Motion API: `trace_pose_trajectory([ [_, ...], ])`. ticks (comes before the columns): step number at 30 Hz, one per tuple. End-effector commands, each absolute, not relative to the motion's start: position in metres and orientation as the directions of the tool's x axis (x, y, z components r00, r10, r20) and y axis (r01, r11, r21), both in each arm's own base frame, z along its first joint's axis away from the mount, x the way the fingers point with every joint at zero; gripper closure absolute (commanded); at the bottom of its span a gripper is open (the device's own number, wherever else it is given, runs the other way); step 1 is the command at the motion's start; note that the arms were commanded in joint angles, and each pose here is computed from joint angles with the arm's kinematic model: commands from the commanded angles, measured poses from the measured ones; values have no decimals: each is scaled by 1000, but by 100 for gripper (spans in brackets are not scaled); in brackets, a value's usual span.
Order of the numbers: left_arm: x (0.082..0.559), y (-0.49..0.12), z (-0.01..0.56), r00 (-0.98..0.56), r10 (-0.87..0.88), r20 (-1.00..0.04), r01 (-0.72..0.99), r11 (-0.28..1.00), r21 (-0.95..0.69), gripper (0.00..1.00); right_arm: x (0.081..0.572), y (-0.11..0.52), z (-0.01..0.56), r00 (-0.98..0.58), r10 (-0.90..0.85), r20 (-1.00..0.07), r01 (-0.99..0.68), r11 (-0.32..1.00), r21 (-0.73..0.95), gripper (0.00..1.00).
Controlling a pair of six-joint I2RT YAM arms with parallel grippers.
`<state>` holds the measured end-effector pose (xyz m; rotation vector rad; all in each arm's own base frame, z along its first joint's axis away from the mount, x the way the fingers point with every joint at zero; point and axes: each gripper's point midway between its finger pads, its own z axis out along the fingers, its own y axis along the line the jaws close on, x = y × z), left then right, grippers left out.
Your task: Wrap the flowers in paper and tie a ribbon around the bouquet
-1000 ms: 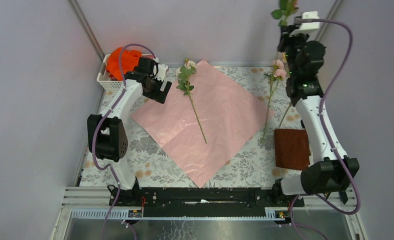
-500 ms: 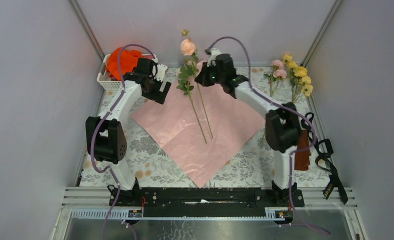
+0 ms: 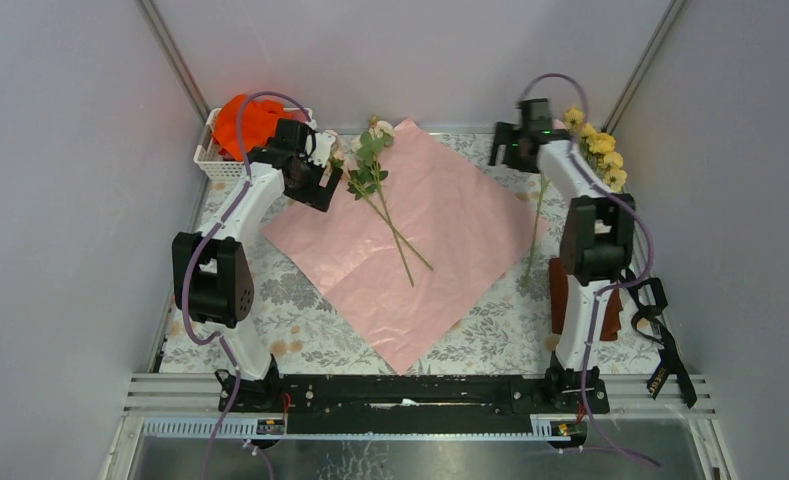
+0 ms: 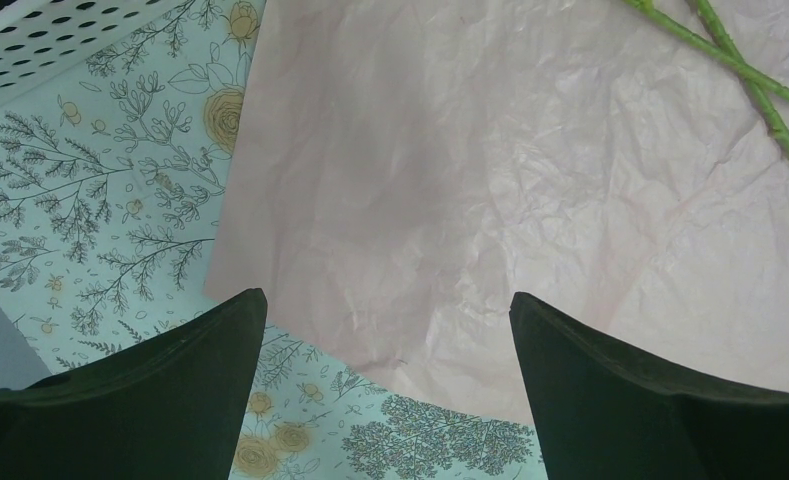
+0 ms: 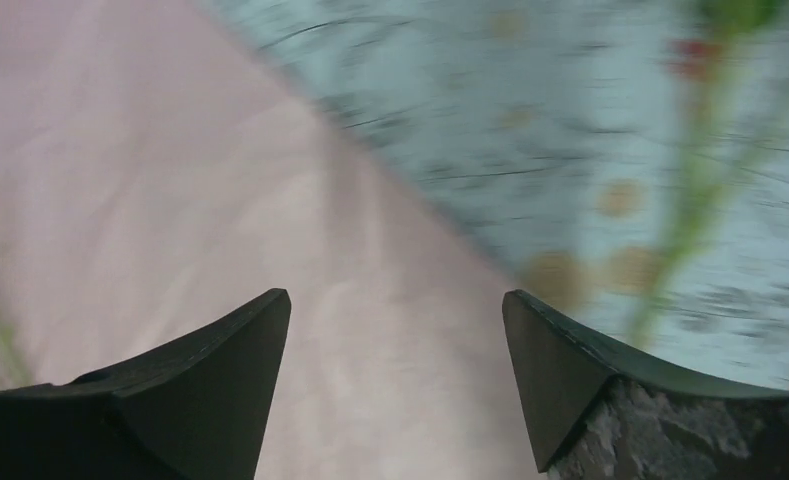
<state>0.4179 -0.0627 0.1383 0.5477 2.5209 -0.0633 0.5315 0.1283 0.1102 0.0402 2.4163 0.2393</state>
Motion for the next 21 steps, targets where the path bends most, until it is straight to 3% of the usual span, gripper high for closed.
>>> trace_pose_trajectory([
  [1, 424, -61, 151, -731, 377, -569, 395, 914, 99, 1, 528, 3, 86, -792, 245, -560, 211, 969, 126, 11],
  [7, 425, -59, 143, -743, 379, -551, 393, 914, 98, 1, 540, -44, 35, -827, 305, -472, 272, 952, 139, 21],
  [12, 427, -61, 137, -758, 359, -544, 379, 922, 80, 1, 556, -35, 18, -852, 287, -438, 228, 956, 184, 32],
  [21, 469, -61, 126, -785, 216, -580, 226, 973, 56, 1, 532, -56, -19, -889, 259, -377, 264, 964, 39, 53],
])
